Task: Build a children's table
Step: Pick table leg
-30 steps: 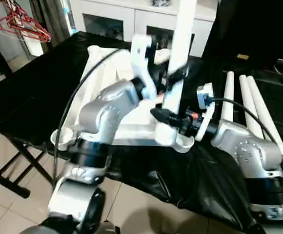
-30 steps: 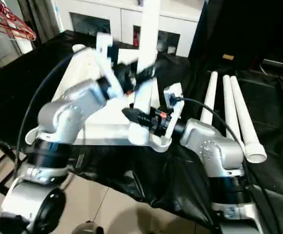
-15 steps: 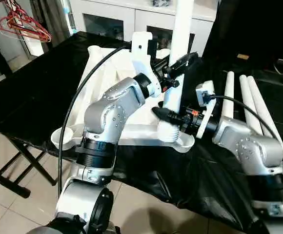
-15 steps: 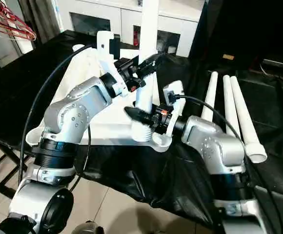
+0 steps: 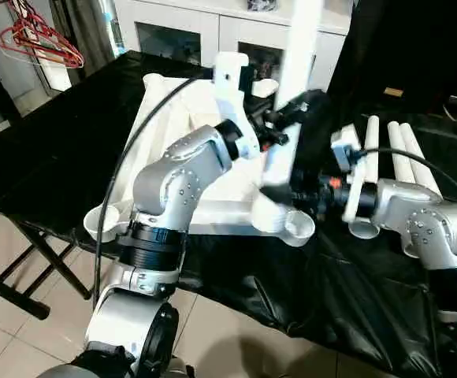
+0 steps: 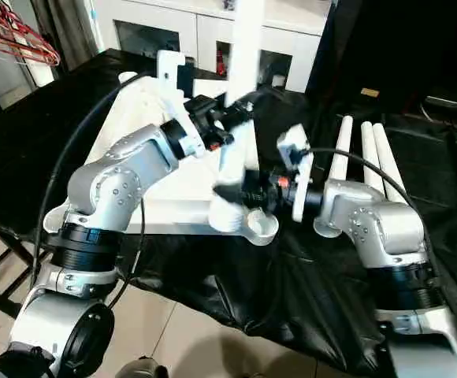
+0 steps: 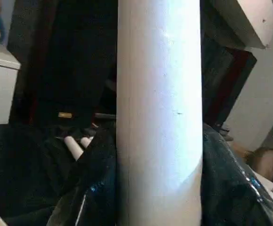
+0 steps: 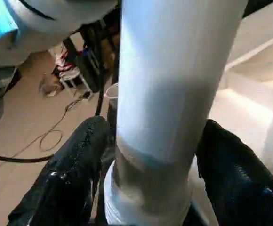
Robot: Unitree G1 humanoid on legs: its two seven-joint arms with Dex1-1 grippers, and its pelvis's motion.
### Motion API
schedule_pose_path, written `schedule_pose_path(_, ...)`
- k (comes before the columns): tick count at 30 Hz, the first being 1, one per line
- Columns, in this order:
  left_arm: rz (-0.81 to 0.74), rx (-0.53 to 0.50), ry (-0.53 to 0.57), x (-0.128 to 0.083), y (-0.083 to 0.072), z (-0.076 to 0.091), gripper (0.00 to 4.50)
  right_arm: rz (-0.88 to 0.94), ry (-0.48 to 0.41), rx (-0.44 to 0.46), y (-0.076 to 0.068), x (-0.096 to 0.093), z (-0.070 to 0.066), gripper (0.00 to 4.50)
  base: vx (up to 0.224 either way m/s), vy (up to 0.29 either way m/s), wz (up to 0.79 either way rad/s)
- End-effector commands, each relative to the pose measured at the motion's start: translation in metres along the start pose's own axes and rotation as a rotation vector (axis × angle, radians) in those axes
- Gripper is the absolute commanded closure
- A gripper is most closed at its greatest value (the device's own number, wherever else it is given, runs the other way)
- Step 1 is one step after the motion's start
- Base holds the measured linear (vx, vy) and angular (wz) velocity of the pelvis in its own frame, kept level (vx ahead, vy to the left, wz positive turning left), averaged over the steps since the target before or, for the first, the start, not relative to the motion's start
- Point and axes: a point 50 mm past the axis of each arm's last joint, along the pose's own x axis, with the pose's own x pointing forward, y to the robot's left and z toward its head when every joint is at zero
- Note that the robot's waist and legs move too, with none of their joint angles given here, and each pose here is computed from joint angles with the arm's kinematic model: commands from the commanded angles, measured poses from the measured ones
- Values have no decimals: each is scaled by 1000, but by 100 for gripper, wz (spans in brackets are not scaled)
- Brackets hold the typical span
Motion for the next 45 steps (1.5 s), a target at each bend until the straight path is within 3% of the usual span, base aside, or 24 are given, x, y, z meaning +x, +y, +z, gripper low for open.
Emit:
schedule_pose_path(1, -74, 25, -11, 5, -12, 8, 268, 15, 18, -7, 0, 1, 4, 142, 0, 0, 0)
schedule_pose_path(16, -142, 31, 19, 3, -19, 5, 268, 34, 14, 0, -2, 5, 6, 142, 0, 0, 0)
schedule_pose_path(18, -138, 30, 17, 4, -18, 5, 268, 35, 12, 6, -2, 5, 5, 177, 0, 0, 0)
schedule_pose_path(21, -142, 26, 19, 3, -18, 5, 268, 39, 9, 14, -2, 6, 4, 183, 0, 0, 0)
schedule_pose_path(22, -144, 25, 20, 3, -18, 5, 268, 40, 9, 15, -2, 6, 4, 211, 0, 0, 0)
schedule_pose_path(31, -137, 30, 23, 4, -17, 5, 268, 49, 7, 21, -1, 6, 2, 257, 0, 0, 0)
schedule_pose_path(34, -80, 3, 21, 5, -12, 5, 198, 48, 6, 19, -1, 7, 0, 258, 0, 0, 0)
schedule_pose_path(40, -49, 14, -45, 5, -6, 14, 150, 34, -34, 12, 0, 9, -1, 259, 0, 0, 0)
schedule_pose_path(42, -32, 51, -151, 4, -6, 27, 147, -14, -91, 10, -2, 11, -2, 259, 0, 0, 0)
schedule_pose_path(45, -19, 54, -224, 0, -6, 38, 147, -69, -152, 22, -5, 12, -1, 259, 0, 0, 0)
